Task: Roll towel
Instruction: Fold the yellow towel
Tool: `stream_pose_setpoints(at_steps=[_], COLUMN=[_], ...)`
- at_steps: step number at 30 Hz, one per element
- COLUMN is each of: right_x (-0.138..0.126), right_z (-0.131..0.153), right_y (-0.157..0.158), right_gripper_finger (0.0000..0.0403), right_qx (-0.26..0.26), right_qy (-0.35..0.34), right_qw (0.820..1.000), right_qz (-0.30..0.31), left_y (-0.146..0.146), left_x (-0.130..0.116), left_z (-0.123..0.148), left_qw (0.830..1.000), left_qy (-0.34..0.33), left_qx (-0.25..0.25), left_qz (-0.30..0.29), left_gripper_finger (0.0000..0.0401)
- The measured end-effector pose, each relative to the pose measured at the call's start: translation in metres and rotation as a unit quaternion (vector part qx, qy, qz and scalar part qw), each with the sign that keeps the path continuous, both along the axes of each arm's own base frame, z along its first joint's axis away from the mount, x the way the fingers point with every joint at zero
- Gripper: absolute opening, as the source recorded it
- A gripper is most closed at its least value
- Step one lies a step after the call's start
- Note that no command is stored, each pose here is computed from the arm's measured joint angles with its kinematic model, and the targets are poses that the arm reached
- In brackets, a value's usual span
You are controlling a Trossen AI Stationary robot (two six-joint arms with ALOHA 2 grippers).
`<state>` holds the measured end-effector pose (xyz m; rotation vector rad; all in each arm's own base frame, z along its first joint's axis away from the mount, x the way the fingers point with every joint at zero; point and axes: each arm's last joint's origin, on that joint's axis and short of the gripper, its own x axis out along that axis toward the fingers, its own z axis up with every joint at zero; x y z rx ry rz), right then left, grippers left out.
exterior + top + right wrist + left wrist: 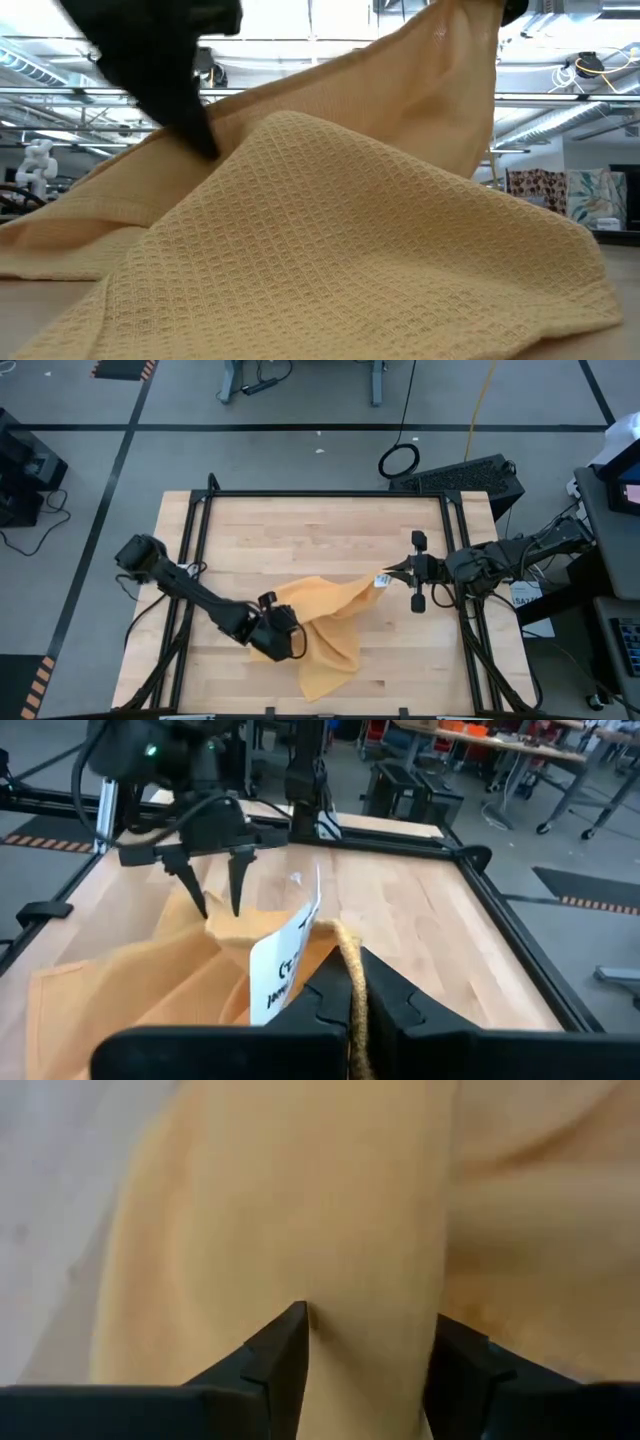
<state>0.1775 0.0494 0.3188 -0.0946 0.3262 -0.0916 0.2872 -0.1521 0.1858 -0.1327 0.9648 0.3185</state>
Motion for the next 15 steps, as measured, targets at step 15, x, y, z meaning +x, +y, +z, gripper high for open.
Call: stream_pose_setpoints(at_steps=[15], right_x=[0.010], right_z=[-0.011], right_y=[0.004], right_gripper_finger=[0.0000], right_qx=[-0.013], right_qy=[0.033], right_qw=[0.999], right_qz=[0.000], left_y=[-0.022], left_x=[-0.015], left_z=[-0.002], left_qw=[0.999], left_qy=[-0.029], left_qx=[0.018], left_qz=[0.029], left_gripper_finger=[0.0166])
